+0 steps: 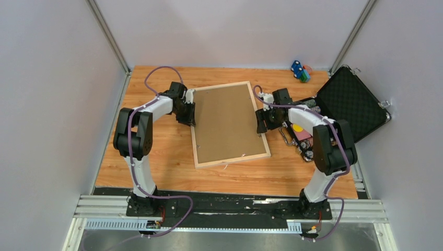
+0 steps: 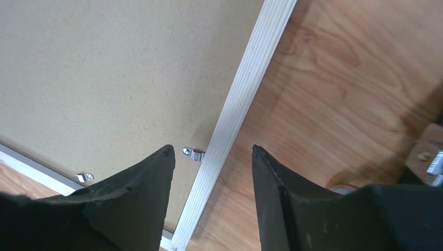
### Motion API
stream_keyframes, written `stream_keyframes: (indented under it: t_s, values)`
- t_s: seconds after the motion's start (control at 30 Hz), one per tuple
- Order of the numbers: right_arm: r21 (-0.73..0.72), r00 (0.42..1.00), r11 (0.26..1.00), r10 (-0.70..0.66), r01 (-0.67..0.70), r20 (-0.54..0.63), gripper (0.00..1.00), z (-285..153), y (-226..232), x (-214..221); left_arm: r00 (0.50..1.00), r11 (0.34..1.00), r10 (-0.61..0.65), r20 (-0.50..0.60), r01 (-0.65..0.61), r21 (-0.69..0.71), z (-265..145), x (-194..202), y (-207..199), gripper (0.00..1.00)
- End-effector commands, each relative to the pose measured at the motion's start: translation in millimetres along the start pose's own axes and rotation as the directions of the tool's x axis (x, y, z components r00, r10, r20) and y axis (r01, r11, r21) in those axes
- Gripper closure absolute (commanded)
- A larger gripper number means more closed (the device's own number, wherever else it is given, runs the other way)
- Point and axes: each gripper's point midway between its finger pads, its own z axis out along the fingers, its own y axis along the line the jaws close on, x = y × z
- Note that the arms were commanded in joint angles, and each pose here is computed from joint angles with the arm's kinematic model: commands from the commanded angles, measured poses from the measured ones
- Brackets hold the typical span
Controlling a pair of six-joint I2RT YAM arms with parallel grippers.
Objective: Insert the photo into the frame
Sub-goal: Install the photo frame at the center of the board.
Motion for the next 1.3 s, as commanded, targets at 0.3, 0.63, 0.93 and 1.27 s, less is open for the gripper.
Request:
stream_keyframes:
  t_s: [0.3, 0.63, 0.93, 1.27]
  values:
    - [0.084, 0.994, 0.996, 0.026, -0.034, 0.104, 0.45, -7, -19, -56, 0.997, 0.998, 0.061, -0.056, -0.062, -0.028, 0, 18, 9, 1.00]
    - [0.100, 0.991, 0.992, 0.072, -0.083, 0.113, 0.49, 28, -48, -92, 0.997, 0.997, 0.067, -0.049, -0.068, -0.020, -2, 17, 8, 1.00]
    - [0.035, 0.989, 0.993, 0.112, -0.116, 0.092, 0.64, 43, -47, -89, 0.997, 0.997, 0.069, -0.045, -0.071, -0.027, -3, 16, 9, 1.00]
    - [-0.023, 0.995, 1.000, -0.010, 0.013, 0.101, 1.00, 47, -43, -95, 0.996, 0.996, 0.083, -0.023, -0.084, -0.041, -12, 10, 9, 0.34]
